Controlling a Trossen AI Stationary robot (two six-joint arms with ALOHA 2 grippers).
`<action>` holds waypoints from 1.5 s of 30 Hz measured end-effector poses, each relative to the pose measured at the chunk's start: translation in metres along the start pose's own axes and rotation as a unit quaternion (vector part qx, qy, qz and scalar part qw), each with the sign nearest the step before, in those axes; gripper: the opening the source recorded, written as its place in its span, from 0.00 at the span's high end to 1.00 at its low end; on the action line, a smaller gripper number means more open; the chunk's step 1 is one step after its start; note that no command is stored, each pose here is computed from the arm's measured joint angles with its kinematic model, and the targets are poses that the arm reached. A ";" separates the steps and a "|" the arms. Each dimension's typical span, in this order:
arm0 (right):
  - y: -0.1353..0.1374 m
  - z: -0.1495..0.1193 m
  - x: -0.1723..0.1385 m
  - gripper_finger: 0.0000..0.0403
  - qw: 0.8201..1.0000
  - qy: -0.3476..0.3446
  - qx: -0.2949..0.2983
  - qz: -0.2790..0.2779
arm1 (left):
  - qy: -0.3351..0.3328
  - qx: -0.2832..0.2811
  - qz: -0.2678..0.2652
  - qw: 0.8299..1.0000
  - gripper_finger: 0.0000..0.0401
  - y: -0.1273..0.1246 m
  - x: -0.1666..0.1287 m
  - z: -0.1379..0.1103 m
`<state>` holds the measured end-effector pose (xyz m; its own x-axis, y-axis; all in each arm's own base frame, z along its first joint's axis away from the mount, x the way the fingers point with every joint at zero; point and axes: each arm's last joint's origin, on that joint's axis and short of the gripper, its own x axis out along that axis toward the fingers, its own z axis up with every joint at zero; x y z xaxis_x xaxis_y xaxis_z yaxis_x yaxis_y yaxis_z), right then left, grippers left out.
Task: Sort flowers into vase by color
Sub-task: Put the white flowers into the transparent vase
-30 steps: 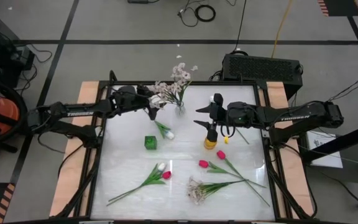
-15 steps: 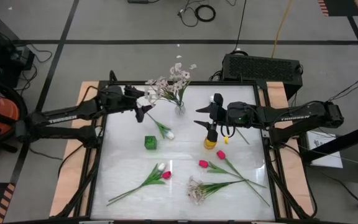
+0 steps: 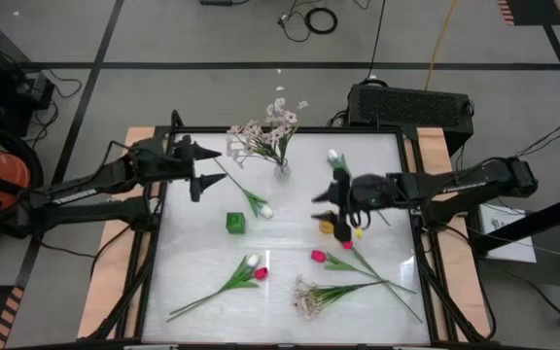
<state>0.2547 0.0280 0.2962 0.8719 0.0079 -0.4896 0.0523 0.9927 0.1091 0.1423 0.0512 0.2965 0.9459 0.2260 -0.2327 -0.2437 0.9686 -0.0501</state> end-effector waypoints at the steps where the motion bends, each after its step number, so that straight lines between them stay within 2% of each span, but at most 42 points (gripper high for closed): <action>1: 0.005 -0.003 -0.002 0.50 1.000 0.013 0.011 0.007 | -0.004 0.001 -0.003 1.000 0.16 -0.001 -0.003 0.001; 10: 0.053 -0.034 -0.020 0.50 0.983 0.130 0.117 0.054 | 0.004 0.007 -0.029 1.000 0.16 -0.010 -0.015 -0.002; 16: 0.086 -0.051 -0.019 0.50 0.973 0.165 0.140 0.076 | 0.005 0.008 -0.037 0.999 0.16 -0.013 -0.015 -0.003; 21: 0.115 -0.076 -0.009 0.50 0.961 0.225 0.143 0.079 | 0.022 0.010 -0.050 0.998 0.16 -0.016 -0.015 -0.006; 27: 0.139 -0.113 0.013 0.50 0.934 0.317 0.158 0.057 | 0.056 0.012 -0.067 0.996 0.16 -0.021 -0.015 -0.012; 36: 0.144 -0.149 0.036 0.50 0.915 0.391 0.103 0.013 | 0.060 0.006 -0.085 0.995 0.16 -0.026 -0.015 -0.013; 45: 0.141 -0.165 0.053 0.50 0.908 0.415 0.054 -0.003 | 0.060 0.008 -0.089 0.994 0.16 -0.028 -0.015 -0.013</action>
<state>0.2278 0.1879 0.1434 0.2075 0.1344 -0.9690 0.1426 0.9758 0.1658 0.1318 0.0195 0.2886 0.9411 0.0384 -0.3358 -0.0709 0.9938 -0.0851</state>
